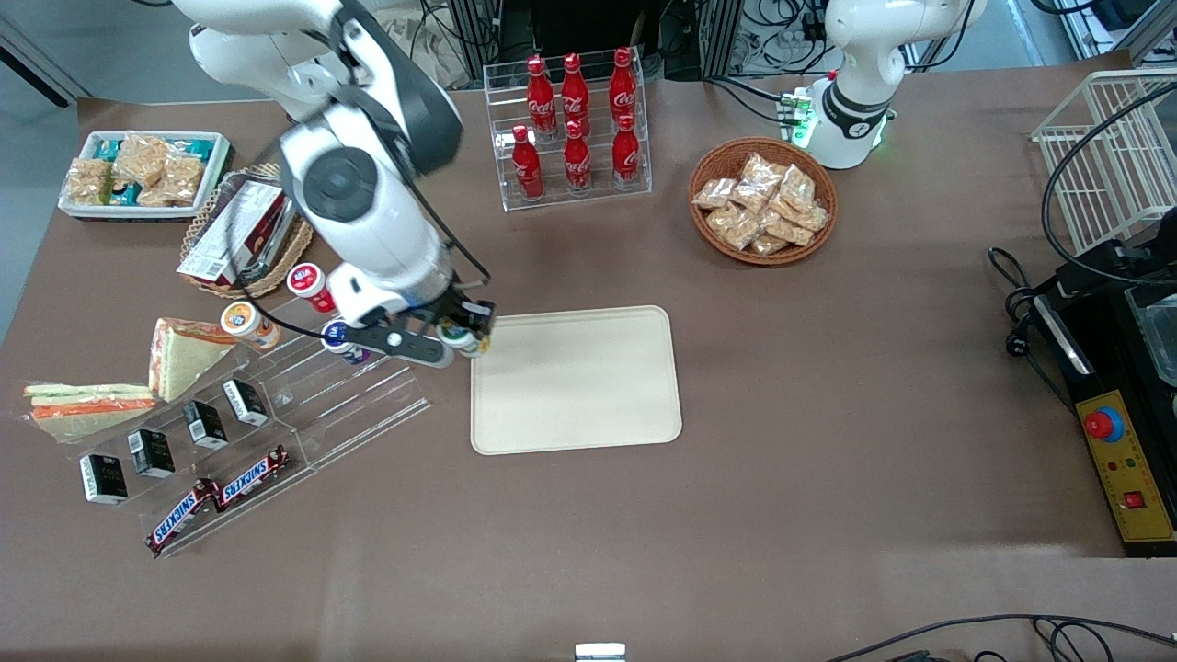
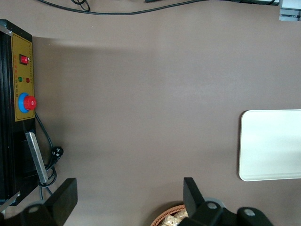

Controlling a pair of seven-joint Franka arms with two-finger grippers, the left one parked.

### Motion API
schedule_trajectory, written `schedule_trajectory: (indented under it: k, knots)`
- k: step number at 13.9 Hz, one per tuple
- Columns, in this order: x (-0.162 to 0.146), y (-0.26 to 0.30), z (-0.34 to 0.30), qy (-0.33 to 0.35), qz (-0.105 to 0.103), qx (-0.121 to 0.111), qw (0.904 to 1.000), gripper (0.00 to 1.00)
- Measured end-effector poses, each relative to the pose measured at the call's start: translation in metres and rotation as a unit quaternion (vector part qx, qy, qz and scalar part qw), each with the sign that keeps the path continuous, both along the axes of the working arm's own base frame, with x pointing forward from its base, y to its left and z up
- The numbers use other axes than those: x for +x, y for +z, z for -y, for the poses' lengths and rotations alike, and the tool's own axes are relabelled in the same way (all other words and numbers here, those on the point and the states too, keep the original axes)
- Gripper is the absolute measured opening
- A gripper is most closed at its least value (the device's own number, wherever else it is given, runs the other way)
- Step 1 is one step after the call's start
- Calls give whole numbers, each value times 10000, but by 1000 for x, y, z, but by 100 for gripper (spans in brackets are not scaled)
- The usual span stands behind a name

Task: Place green gum on tray
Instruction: 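Carry the green gum bottle over the cream tray's edge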

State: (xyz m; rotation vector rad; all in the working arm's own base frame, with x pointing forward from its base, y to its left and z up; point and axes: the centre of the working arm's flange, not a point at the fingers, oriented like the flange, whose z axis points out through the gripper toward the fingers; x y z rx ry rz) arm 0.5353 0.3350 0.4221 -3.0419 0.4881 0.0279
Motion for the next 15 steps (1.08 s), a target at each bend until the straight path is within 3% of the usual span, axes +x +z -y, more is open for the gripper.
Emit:
schedule_trajectory:
  k: [3, 6, 13, 15]
  knots:
    - [-18, -80, 5, -71, 141, 12, 9999, 59]
    - [-31, -132, 12, -105, 204, -217, 9995, 59]
    - [-36, -174, 8, -242, 112, -274, 9993, 59]
    - [-36, -176, 7, -261, 113, -269, 9992, 74]
